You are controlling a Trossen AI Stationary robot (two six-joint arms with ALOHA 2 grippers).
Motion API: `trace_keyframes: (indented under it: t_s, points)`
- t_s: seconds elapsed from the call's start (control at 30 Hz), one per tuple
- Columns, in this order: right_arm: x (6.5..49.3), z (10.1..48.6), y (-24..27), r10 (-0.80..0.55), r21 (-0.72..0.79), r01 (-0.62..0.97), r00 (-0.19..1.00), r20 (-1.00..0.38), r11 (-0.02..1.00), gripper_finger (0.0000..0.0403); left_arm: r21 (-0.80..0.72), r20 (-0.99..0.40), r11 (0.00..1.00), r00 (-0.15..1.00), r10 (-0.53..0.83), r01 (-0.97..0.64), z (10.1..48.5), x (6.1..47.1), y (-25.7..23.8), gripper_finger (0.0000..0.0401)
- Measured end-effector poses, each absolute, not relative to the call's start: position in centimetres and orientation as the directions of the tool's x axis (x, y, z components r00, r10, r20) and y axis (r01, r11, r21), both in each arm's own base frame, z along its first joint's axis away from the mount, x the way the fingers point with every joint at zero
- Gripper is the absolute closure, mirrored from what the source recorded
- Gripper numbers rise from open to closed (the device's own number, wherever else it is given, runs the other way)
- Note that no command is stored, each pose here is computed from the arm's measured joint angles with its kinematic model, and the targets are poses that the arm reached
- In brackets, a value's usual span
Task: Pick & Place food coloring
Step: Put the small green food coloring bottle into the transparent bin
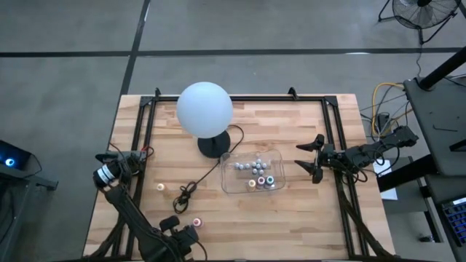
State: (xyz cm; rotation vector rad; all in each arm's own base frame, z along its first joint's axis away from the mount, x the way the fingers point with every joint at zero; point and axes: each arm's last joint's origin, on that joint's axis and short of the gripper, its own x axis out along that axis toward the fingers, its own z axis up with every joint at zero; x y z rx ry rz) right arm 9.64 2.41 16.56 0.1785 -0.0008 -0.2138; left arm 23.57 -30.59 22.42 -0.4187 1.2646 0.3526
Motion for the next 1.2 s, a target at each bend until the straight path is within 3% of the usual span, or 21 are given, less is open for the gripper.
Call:
trace_keyframes:
  t_s: [0.57, 0.8, 1.2]
  points:
    - [9.6, 16.6, 2.4, -0.211, 0.176, 0.211, 0.977, -0.018, 0.961, 0.0096, -0.195, -0.944, 0.926, 0.317, -0.088, -0.324, 30.5, 23.0, -29.5, 0.0369]
    - [9.6, 16.6, 2.4, -0.21, 0.176, 0.21, 0.977, -0.018, 0.962, 0.01, -0.08, -0.964, 0.944, 0.267, 0.008, -0.319, 33.1, 22.7, -27.4, 0.0369]
    - [9.6, 16.6, 2.4, -0.211, 0.176, 0.21, 0.977, -0.018, 0.962, 0.0097, -0.009, -0.93, 0.937, 0.346, 0.12, -0.35, 36.8, 21.8, -21.9, 0.0369]
